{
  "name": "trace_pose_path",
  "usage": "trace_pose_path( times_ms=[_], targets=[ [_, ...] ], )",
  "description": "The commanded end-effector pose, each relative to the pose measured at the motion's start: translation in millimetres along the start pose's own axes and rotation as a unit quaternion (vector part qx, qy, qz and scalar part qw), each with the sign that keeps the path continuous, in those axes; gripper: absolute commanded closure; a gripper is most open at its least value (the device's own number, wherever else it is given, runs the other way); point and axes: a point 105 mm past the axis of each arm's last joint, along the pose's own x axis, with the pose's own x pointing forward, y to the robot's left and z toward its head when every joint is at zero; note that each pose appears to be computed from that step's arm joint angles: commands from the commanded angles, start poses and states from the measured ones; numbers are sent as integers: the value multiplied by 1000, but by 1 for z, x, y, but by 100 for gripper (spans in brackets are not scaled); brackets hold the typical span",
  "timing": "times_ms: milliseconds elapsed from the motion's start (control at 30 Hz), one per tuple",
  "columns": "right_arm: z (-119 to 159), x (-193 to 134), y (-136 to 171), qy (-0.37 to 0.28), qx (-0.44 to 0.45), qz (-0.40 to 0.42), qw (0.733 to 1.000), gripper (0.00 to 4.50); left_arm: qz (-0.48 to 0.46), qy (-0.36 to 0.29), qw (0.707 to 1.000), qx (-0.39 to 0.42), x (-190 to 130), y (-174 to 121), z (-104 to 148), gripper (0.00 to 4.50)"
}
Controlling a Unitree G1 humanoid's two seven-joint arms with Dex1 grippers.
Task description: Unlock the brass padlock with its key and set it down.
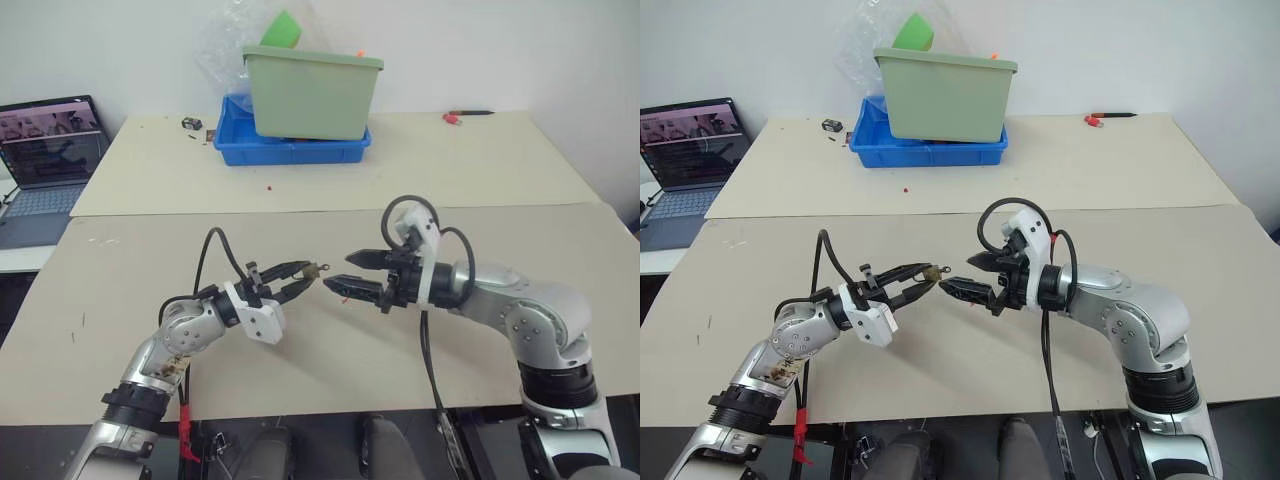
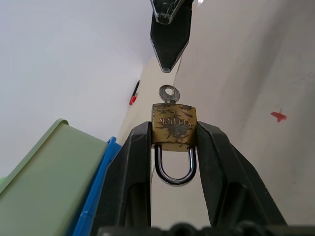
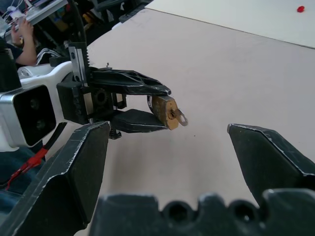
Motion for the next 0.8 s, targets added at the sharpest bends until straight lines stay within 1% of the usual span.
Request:
trace_pose_path(
  times_ms=[33,133,500,767,800],
  targets=[
    [11,3,7,-13,-4,28,1000,0,2,-28,999,23,3,10,11,368],
    [11,5,8,-5,6,43,999,0,-9,-32,999,27,5,8,11,368],
    [3,6,5,20,14,50,998,0,-7,-37,999,35,4,9,14,368],
    [2,8,0,23,16,48,998,0,-7,-40,998,37,3,9,16,368],
    [3,8,0,23,17,48,998,26,-7,-40,998,37,2,9,16,368]
  ],
)
